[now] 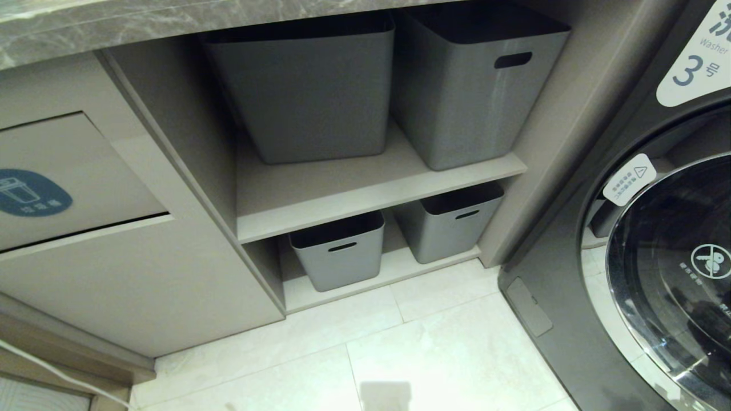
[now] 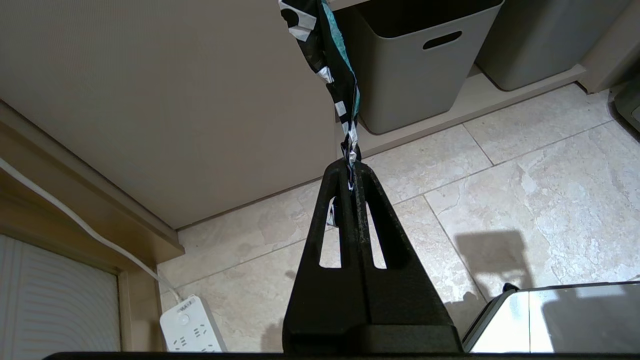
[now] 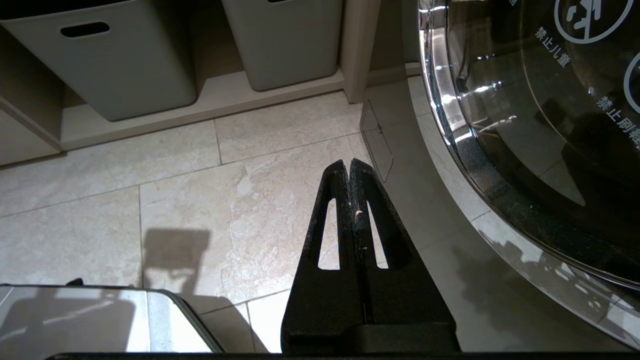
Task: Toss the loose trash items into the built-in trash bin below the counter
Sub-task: Put the garbage in the trash can
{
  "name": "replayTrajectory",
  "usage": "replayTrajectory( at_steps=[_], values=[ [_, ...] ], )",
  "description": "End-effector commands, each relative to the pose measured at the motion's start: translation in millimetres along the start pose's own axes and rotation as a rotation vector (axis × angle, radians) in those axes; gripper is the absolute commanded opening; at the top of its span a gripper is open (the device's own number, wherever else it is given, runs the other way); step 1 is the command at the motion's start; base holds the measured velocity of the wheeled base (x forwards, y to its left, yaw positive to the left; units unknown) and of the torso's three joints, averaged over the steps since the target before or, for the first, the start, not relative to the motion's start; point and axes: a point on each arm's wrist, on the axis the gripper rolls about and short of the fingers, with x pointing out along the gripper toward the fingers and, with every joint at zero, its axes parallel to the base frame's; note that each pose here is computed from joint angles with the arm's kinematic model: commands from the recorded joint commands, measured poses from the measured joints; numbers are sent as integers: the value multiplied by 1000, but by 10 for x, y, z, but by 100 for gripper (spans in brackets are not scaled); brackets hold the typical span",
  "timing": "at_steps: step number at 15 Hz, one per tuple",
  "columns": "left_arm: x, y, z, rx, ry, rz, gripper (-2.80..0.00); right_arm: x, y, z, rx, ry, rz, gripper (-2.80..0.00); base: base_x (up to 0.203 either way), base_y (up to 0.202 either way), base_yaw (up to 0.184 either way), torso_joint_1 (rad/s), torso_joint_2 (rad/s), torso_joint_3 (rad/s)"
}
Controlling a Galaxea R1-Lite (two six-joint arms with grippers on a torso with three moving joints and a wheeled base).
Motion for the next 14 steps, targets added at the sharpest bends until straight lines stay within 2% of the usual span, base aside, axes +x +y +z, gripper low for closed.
replayTrajectory(
  at_steps=[1,4,14],
  values=[
    [0,0,1,-5,0,0,-280,0,0,0,0,-1,1,-280,0,0,0,0,0,0],
    [0,2,3,-66,-3,9,-280,0,0,-1,0,0,1,-280,0,0,0,0,0,0],
    [0,3,5,-68,-4,10,-280,0,0,0,0,1,1,-280,0,0,0,0,0,0]
  ],
)
